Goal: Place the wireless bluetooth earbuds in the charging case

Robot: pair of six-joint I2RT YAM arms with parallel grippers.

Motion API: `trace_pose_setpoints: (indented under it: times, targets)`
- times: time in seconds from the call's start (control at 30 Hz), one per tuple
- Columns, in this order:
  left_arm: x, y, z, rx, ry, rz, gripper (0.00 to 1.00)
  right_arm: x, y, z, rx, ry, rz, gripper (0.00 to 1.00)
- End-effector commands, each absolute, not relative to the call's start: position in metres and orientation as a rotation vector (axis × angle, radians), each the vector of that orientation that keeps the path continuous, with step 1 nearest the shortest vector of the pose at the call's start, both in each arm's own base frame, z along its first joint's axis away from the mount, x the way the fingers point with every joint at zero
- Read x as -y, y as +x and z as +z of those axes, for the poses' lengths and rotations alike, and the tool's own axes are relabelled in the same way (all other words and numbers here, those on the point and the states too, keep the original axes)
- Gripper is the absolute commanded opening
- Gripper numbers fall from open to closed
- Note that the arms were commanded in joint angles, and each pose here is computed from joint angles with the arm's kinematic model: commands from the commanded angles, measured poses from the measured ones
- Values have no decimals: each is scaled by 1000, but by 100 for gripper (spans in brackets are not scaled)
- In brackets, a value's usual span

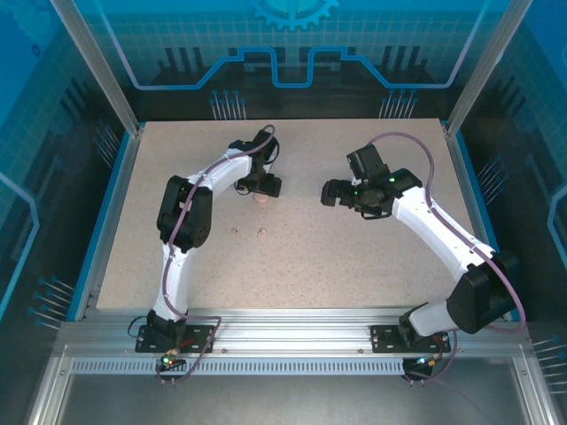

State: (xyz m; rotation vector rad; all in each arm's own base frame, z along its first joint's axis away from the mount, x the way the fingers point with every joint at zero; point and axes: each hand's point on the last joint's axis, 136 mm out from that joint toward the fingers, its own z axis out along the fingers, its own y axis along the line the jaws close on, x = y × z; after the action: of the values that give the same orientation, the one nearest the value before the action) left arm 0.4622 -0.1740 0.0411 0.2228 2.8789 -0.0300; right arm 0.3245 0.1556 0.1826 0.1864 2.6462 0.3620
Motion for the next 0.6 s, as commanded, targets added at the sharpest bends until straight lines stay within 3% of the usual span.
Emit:
trace_pose_setpoints:
  times: [0.0,0.27,0.4,0.57]
  targets:
    - [171,459,31,-2921,234,-16,81,-156,326,190,-2629,191,355,100]
    - [171,455,18,-2948,235,-11,76,-156,326,190,-2628,190,355,100]
    - [173,453,14,-2963,238,-31,67,-155,326,191,-2625,188,357,100]
    - [174,451,15,-2969,230,-48,65,-154,326,193,-2619,190,356,100]
